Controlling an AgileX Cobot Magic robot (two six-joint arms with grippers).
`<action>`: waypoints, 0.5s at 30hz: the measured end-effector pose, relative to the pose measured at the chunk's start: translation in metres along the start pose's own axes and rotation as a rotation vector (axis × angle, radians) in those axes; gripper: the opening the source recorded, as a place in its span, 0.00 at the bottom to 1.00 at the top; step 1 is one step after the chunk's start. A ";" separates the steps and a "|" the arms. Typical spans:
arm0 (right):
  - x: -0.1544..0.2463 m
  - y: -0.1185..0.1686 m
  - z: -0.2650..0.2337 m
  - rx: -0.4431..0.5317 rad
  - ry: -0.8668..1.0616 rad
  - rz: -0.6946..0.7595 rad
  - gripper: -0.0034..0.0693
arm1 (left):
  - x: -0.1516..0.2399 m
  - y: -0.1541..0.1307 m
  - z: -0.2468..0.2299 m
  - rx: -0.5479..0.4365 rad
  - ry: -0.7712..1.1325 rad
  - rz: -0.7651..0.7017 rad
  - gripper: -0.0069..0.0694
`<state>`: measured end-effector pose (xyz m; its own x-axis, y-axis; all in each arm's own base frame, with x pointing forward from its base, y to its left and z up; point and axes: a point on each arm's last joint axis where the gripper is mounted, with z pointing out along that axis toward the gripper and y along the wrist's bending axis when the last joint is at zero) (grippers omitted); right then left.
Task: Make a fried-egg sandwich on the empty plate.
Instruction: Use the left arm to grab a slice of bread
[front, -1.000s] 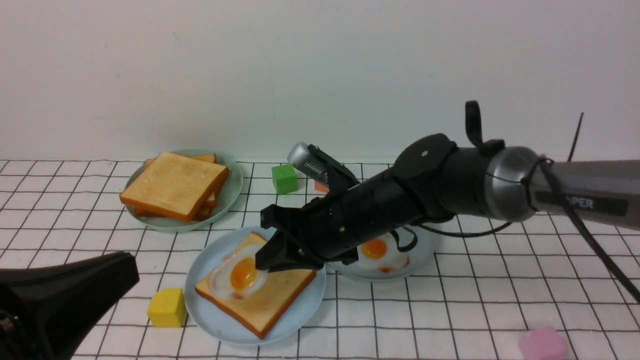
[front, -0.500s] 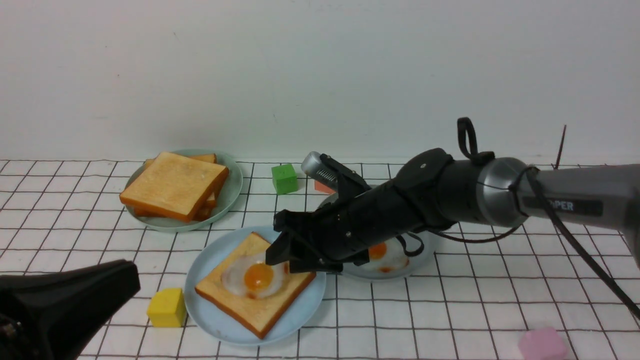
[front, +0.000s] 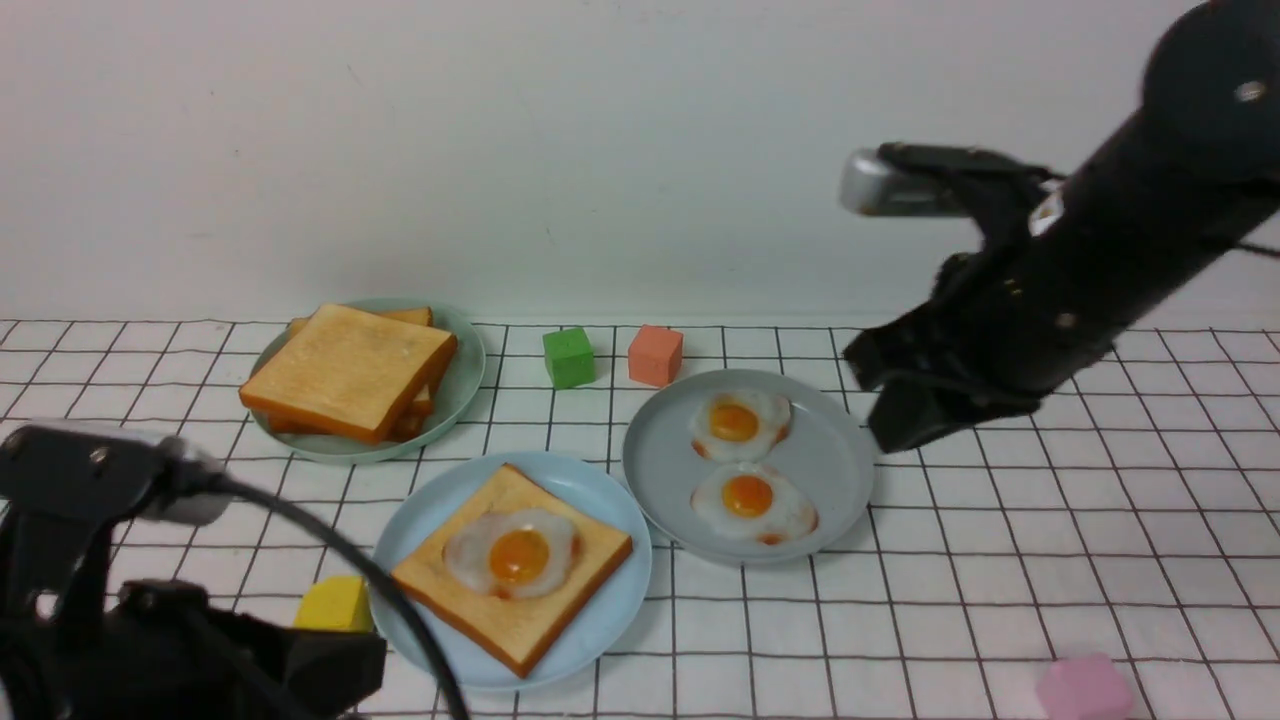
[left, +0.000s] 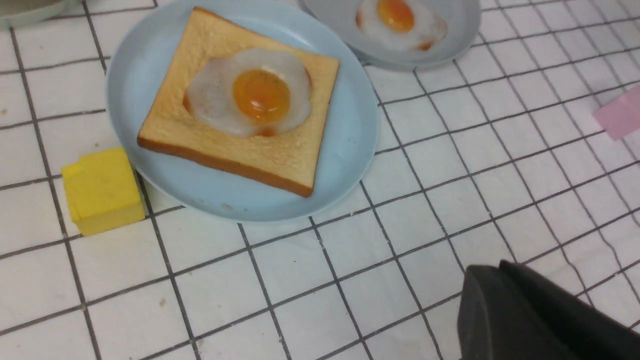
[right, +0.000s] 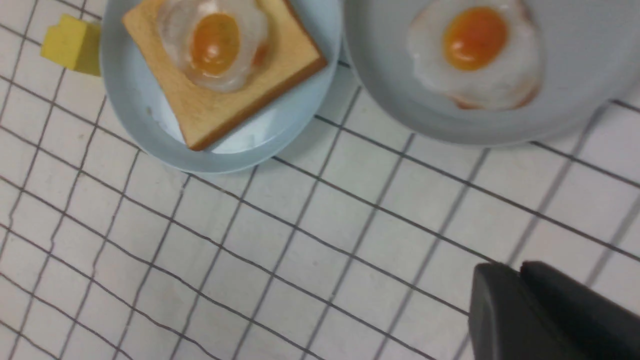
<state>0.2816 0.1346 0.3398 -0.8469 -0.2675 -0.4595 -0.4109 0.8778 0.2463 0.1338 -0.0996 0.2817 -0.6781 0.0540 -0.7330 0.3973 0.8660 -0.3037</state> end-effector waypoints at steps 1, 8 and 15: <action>0.002 0.001 -0.004 0.000 -0.008 0.001 0.12 | -0.001 0.000 0.001 -0.002 0.006 0.000 0.12; 0.072 0.015 -0.090 0.030 -0.230 -0.052 0.05 | -0.057 0.000 0.046 -0.134 0.135 0.045 0.11; 0.136 0.023 -0.143 0.028 -0.500 -0.119 0.05 | -0.119 0.072 0.105 -0.329 0.168 -0.038 0.07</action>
<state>0.1092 0.0617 0.4049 -0.5271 -0.1491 -0.8366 -0.4793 0.8651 0.1478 0.3077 -0.0962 0.2828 -0.7913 0.0764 -0.6067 0.1689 0.9809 -0.0968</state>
